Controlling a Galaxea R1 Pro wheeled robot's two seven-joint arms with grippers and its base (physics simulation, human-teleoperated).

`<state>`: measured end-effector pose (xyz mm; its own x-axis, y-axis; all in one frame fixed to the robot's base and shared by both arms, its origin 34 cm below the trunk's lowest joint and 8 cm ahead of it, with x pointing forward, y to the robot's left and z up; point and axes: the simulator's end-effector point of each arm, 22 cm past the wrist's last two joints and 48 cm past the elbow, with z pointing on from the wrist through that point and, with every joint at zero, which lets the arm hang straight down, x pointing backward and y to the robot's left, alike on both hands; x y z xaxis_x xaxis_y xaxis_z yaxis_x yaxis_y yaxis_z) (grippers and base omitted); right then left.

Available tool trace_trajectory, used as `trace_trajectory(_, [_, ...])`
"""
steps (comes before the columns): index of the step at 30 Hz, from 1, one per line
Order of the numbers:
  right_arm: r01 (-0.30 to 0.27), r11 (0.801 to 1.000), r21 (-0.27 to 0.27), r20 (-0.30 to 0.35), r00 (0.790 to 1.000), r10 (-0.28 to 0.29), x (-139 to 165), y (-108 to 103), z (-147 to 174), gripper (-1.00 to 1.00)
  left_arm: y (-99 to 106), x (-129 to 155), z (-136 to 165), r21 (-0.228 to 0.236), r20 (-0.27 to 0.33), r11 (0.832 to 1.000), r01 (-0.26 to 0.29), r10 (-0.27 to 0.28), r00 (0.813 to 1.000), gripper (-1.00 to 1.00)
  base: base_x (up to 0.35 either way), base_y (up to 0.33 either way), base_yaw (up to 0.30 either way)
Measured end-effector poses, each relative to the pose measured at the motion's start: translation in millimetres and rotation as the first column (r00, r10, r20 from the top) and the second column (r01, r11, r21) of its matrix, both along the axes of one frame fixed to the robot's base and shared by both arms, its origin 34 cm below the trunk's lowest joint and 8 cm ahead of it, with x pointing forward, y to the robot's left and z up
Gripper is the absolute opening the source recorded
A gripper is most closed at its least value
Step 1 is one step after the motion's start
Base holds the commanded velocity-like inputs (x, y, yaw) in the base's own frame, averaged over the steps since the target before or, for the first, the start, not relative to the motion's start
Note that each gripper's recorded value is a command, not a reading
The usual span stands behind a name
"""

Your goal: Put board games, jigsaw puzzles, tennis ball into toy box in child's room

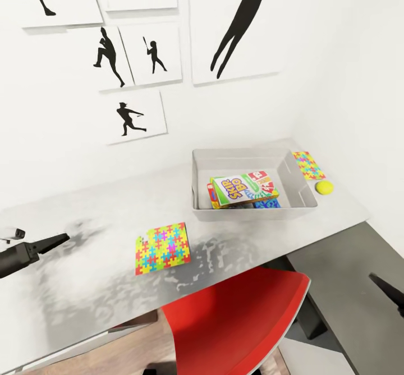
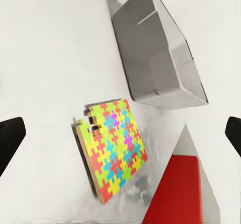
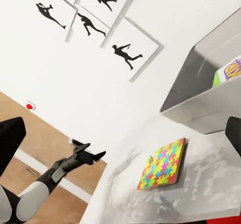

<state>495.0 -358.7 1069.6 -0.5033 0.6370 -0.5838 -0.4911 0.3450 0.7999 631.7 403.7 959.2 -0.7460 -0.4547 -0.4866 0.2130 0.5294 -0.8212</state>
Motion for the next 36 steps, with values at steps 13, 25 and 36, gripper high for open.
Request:
trace_trajectory(13, [0.024,1.0,0.004,-0.093,0.995,-0.023,-6.4,28.3,-41.5,1.0,-0.3,-32.1,-28.1,-0.021,-0.094,1.0,-0.008,0.006,0.996,1.0,0.0,0.0,0.0])
trace_trajectory(25, [0.009,1.0,0.001,-0.179,0.984,-0.008,-6.2,55.3,-71.1,1.0,-0.1,-39.2,-32.7,-0.022,-0.111,1.0,-0.009,0.006,0.994,1.0,-0.052,0.057,0.0])
trace_trajectory(36, [0.032,0.999,-0.033,-0.219,0.975,-0.039,-2.2,52.5,-83.6,1.0,-0.4,-39.7,-33.3,-0.021,-0.112,1.0,-0.008,0.005,0.994,1.0,-0.038,0.07,0.0])
